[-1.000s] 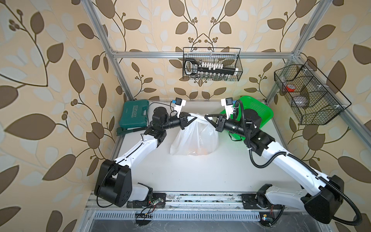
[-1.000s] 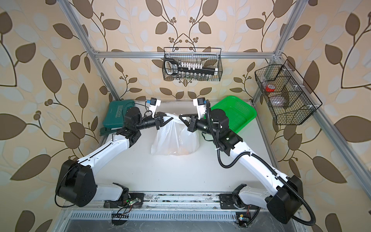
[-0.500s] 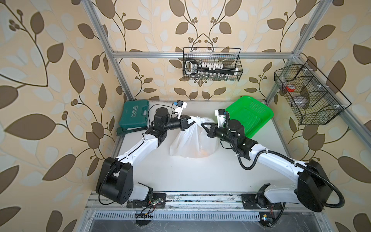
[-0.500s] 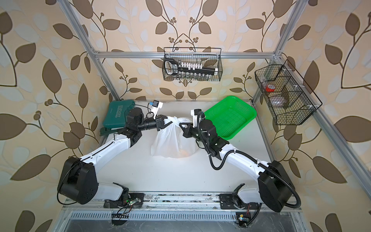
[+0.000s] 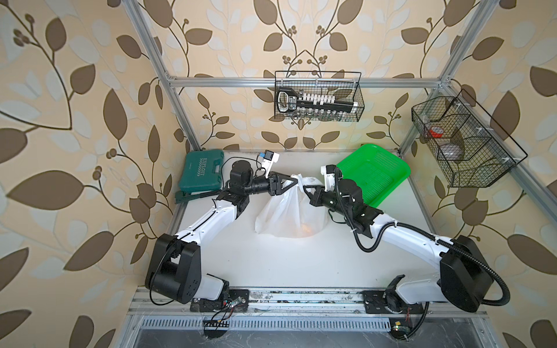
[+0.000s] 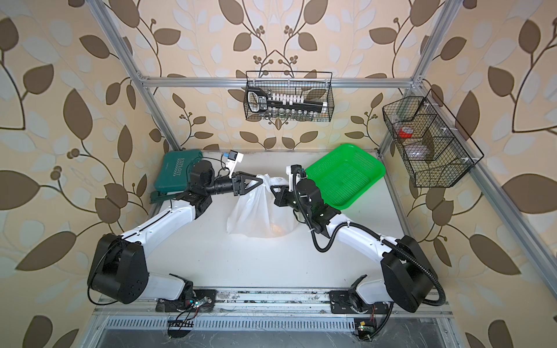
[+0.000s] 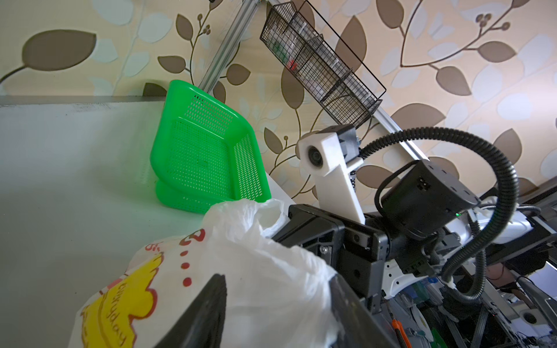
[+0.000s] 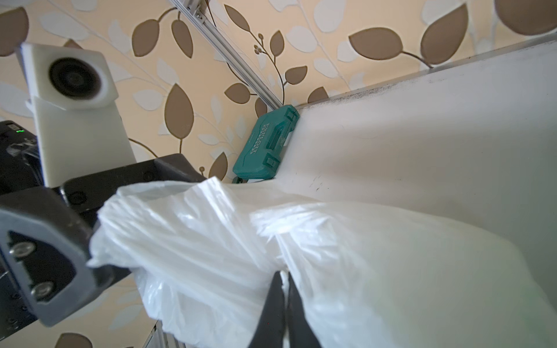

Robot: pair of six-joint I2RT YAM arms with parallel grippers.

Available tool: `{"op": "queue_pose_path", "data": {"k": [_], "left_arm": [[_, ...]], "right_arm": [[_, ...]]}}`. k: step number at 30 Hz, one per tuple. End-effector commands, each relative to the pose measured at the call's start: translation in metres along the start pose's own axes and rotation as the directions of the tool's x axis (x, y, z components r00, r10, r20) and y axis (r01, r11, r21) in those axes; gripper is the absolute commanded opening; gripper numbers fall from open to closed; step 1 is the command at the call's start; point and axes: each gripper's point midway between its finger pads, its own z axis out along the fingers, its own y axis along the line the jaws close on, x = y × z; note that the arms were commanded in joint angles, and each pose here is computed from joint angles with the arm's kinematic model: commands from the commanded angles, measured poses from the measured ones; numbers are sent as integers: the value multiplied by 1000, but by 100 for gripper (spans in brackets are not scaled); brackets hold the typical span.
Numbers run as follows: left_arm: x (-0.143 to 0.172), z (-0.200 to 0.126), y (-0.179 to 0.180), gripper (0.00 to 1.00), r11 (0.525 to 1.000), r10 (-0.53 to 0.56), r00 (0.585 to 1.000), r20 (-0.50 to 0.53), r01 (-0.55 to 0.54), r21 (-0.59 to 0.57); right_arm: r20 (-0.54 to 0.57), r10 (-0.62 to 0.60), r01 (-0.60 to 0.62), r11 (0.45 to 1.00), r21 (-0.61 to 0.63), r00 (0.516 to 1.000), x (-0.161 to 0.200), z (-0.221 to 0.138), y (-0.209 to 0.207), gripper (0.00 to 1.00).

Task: Place the pears into plastic bags & tie knots
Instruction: Tie the plastic bag at the center of the board.

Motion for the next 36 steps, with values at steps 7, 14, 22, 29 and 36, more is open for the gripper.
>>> {"op": "queue_pose_path", "data": {"k": [7,14,22,29,36], "left_arm": [[-14,-2,-15,65,997,65,998,28,-66,38],[-14,10,0,63,996,76,997,5,-76,-45],[-9,23,9,18,997,62,997,-35,-63,-32],[-8,20,-1,0,997,82,996,-33,-82,-9],[-30,3,-37,0,983,181,980,88,-183,18]], "right_arm": [[0,2,-2,1000,17,1000,0,2,-2,0],[-2,1,-1,1000,14,1000,1,2,-2,0],[-8,4,-4,1000,11,1000,4,3,-2,0],[-22,1,-1,999,37,1000,10,-2,-9,0],[-52,18,-13,996,87,998,22,-12,-25,13]]}}
